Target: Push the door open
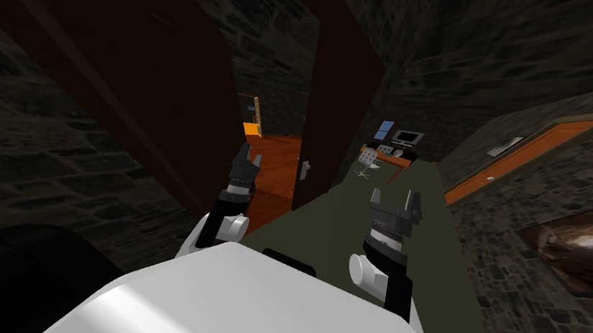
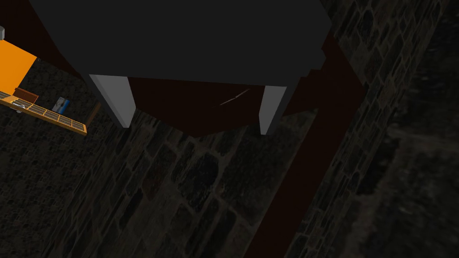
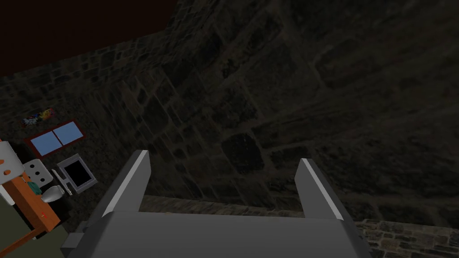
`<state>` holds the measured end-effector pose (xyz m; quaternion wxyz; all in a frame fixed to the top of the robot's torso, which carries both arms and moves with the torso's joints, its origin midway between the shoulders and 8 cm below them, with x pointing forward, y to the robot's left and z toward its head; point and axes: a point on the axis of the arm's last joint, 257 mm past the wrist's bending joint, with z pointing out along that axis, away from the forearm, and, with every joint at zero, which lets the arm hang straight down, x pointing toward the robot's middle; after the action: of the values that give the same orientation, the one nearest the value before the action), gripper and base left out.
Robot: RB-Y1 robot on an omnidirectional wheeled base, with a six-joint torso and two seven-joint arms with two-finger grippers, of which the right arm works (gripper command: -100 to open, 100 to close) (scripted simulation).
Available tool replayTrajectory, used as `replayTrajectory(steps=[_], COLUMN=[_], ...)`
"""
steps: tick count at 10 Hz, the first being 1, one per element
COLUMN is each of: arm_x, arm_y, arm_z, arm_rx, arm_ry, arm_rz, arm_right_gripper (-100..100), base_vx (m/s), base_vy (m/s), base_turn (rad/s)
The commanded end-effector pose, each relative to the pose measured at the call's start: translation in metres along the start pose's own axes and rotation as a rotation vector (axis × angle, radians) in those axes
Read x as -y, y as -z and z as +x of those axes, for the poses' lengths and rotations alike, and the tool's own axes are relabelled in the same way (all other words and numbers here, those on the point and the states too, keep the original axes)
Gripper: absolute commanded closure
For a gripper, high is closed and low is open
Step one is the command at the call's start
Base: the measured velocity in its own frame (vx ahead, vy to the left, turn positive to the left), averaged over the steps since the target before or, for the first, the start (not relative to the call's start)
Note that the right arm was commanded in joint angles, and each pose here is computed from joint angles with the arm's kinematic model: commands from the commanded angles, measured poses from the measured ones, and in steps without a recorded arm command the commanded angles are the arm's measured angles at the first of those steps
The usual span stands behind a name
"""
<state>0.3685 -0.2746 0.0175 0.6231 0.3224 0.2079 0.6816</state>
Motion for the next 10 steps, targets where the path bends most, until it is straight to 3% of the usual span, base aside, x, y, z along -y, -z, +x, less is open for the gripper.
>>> replayTrajectory(steps=[1, 3, 6, 7, 10], arm_x=[0.012, 0.026, 0.064, 0.073, 0.103], arm_y=[0.0014, 0.0015, -0.0019, 0.0026, 0.0025], arm_z=[0.0, 0.005, 0.024, 0.022, 0.038], arm_rx=[-0.003, -0.012, -0.048, -0.043, -0.072], arm_ry=[-0.006, -0.018, -0.059, -0.057, -0.083], arm_rz=[0.017, 0.037, 0.087, 0.109, 0.153], arm_right_gripper=[-100, -100, -100, -100, -100], base_vx=[0.064, 0.044, 0.065, 0.061, 0.049], base_vy=[-0.048, -0.036, -0.061, -0.058, -0.048], base_turn=[0.026, 0.03, 0.074, 0.028, 0.045])
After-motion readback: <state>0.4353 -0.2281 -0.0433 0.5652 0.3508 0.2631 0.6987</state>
